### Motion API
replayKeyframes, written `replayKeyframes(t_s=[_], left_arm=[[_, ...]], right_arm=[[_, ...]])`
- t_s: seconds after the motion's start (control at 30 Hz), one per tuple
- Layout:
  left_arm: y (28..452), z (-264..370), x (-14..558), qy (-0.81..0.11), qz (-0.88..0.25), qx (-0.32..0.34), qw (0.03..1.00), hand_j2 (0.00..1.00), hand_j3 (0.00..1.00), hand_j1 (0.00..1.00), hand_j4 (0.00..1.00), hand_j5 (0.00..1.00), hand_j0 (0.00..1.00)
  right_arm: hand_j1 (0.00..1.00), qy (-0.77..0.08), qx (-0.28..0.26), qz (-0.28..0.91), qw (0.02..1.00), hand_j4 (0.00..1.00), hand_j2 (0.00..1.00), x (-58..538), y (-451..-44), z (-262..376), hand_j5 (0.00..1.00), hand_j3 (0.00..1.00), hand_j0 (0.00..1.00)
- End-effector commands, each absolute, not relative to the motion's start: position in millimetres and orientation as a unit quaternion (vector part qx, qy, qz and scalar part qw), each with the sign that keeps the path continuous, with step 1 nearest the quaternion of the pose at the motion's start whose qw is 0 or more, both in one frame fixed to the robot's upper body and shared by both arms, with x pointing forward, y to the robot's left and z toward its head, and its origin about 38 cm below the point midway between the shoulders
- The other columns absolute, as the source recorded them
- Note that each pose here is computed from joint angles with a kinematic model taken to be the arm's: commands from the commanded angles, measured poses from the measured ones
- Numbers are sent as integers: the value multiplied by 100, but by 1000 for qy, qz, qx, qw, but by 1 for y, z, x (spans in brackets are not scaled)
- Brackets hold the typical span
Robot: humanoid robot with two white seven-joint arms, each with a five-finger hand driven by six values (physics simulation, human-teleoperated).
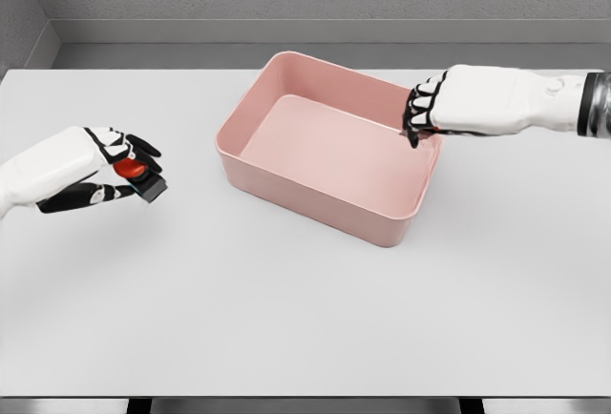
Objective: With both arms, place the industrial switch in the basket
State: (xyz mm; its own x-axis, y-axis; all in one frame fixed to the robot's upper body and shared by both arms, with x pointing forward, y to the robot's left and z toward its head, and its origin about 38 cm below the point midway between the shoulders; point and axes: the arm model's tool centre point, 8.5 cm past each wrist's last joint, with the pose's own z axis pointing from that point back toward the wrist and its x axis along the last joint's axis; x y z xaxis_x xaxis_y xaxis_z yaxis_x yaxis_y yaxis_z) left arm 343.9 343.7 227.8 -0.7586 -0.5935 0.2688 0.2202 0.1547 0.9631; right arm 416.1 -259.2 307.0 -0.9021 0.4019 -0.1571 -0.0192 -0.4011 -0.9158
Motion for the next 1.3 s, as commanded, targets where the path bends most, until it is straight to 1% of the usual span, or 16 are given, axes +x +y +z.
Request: replayKeyframes(t_s=[0.0,0.13,0.23,0.27,0.3,0.33,0.43,0.53,0.63,0.73,0.77,0.9,0.93,1.03,1.17,1.27], left_arm=[[341,227,344,-694,-631,131,321,53,53,53,53,53,53],[336,234,348,-705,-623,134,311,53,53,53,53,53,53],[332,236,351,-711,-619,135,305,53,53,53,53,53,53],[330,239,352,-715,-616,136,302,53,53,53,53,53,53],[328,240,354,-719,-613,136,300,53,53,53,53,53,53],[327,240,354,-719,-613,134,298,53,53,53,53,53,53],[314,242,359,-727,-612,126,285,53,53,53,53,53,53],[312,245,361,-729,-611,127,281,53,53,53,53,53,53],[305,247,363,-734,-609,123,274,53,53,53,53,53,53],[299,251,366,-737,-610,121,265,53,53,53,53,53,53],[298,253,366,-739,-609,121,263,53,53,53,53,53,53],[293,261,371,-748,-602,124,251,53,53,53,53,53,53],[291,264,372,-751,-600,125,248,53,53,53,53,53,53],[274,275,380,-761,-597,119,223,53,53,53,53,53,53],[235,306,391,-786,-587,103,167,53,53,53,53,53,53],[184,336,397,-797,-590,75,103,53,53,53,53,53,53]], right_arm=[[50,-543,-169,812,133,50,50,425,-248,301,50,50,50],[51,-559,-163,802,131,51,51,438,-229,303,51,51,51],[51,-553,-145,808,140,51,51,450,-213,292,51,51,51],[53,-554,-145,808,140,53,53,452,-210,292,53,53,53],[63,-554,-146,807,139,63,63,453,-208,291,63,63,63],[100,-558,-146,805,141,100,100,454,-208,293,100,100,100],[100,-561,-144,803,141,100,100,454,-207,292,100,100,100],[100,-562,-145,802,142,100,100,455,-207,294,100,100,100],[100,-580,-145,793,113,100,100,455,-186,314,100,100,100],[100,-584,-148,790,112,100,100,456,-186,319,100,100,100],[100,-583,-156,789,117,100,100,457,-194,322,100,100,100],[100,-572,-185,780,174,100,100,453,-259,323,100,100,100],[100,-570,-200,773,194,100,100,450,-284,328,100,100,100],[100,-567,-218,758,238,100,100,439,-332,336,100,100,100],[100,-558,-209,756,272,100,100,429,-356,322,100,100,100],[100,-556,-190,757,288,100,100,425,-358,301,100,100,100]])
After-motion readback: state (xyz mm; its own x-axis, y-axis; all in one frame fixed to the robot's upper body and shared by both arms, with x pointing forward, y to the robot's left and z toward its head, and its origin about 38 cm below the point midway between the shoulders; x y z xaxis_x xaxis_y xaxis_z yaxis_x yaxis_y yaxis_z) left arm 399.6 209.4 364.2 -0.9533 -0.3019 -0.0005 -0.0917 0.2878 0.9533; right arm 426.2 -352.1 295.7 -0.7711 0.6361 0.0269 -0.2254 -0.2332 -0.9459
